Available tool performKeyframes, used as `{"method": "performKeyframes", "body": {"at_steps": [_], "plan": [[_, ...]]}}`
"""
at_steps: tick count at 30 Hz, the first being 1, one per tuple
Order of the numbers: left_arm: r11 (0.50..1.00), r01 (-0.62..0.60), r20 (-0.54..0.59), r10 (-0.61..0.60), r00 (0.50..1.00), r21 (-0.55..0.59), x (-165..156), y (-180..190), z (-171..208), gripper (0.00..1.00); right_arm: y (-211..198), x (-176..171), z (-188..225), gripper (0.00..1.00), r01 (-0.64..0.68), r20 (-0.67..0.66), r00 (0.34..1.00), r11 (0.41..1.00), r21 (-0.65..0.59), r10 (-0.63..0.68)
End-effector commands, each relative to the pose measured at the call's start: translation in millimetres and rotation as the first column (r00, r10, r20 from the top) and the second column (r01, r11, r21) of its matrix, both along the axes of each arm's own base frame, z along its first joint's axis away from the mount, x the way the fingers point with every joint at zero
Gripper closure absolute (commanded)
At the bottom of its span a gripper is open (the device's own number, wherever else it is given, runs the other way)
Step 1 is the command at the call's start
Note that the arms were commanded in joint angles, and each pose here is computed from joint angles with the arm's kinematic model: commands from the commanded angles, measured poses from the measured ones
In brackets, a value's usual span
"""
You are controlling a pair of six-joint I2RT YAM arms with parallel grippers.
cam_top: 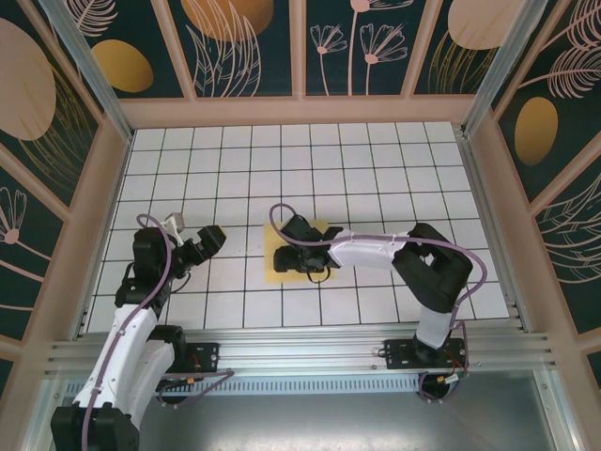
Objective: Fold a paper plane with a square sheet of paper (pick it up from the middle)
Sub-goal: Move the square sheet of paper to the center of the table.
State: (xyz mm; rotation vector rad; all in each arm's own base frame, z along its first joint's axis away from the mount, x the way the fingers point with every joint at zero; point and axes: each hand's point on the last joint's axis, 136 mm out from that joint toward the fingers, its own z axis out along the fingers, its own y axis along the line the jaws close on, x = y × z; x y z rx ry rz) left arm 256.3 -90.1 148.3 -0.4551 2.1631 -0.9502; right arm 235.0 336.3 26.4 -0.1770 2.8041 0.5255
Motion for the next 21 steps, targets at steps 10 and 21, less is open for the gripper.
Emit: {"method": "performKeyframes", "body": {"at_steps": [10, 21], "plan": [[0.995, 0.077, 0.043, -0.074, 0.996, -0.069, 4, -15, 13, 0.02, -34, 30, 22, 0.22, 0.041, 0.041, 0.998, 0.994, -0.105, -0.037], [0.991, 0.137, -0.027, -0.137, 0.990, 0.000, 31, -53, -10, 0.01, -45, 71, 25, 0.14, 0.113, 0.010, 0.994, 0.972, -0.206, -0.113]]}}
